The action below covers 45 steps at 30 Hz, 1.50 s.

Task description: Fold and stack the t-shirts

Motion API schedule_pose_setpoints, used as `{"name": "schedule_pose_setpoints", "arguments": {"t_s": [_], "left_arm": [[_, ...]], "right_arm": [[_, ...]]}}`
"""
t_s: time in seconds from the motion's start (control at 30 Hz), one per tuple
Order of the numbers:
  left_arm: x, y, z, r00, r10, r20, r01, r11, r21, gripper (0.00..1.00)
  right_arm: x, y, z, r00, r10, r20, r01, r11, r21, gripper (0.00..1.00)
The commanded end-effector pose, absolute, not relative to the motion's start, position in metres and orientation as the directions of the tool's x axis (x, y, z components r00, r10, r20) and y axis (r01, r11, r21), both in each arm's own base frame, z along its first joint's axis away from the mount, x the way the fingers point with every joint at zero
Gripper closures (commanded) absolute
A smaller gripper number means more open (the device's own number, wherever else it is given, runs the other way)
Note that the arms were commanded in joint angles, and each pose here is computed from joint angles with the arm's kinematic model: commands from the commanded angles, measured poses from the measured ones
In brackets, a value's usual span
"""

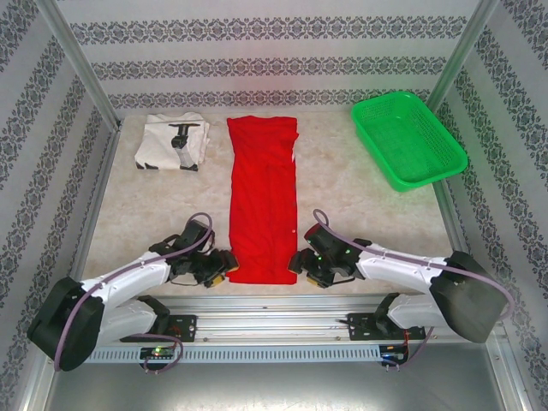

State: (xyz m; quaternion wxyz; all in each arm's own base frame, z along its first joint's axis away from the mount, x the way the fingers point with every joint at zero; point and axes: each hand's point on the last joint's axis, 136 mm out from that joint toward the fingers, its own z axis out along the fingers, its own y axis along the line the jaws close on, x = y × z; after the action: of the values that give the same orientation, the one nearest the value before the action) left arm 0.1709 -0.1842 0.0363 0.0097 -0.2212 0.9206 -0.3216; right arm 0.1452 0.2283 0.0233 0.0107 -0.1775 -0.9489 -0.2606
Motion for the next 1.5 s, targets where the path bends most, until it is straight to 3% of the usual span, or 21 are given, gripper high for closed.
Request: {"name": "schedule_pose_setpoints", "arguments": {"t_s": [0.0, 0.3, 0.6, 1.03, 1.47], "left_arm": [[0.206, -0.219, 0.087, -0.934, -0.356, -0.006, -0.22, 0.591, -0.776, 0.44], [0.181, -0.202, 0.064, -0.934, -0.355, 0.046, -0.28, 0.645, -0.711, 0.49], [0.145, -0.162, 0.05, -0.92, -0.388, 0.049, -0.343, 0.739, -0.58, 0.49], [0.181, -0.186, 0.048, -0.925, -0.381, 0.014, -0.303, 0.713, -0.632, 0.45], [0.185, -0.203, 0.048, -0.939, -0.34, 0.054, -0.289, 0.692, -0.662, 0.52]], "right_arm": [[0.149, 0.262, 0.033, -0.963, 0.248, 0.108, 0.264, 0.773, 0.578, 0.36], [0.144, 0.263, 0.026, -0.961, 0.235, 0.146, 0.276, 0.788, 0.55, 0.36], [0.144, 0.271, 0.025, -0.962, 0.223, 0.155, 0.271, 0.787, 0.554, 0.37], [0.145, 0.301, 0.035, -0.97, 0.166, 0.178, 0.239, 0.789, 0.566, 0.45], [0.139, 0.323, 0.042, -0.965, 0.115, 0.235, 0.226, 0.815, 0.533, 0.49]]}}
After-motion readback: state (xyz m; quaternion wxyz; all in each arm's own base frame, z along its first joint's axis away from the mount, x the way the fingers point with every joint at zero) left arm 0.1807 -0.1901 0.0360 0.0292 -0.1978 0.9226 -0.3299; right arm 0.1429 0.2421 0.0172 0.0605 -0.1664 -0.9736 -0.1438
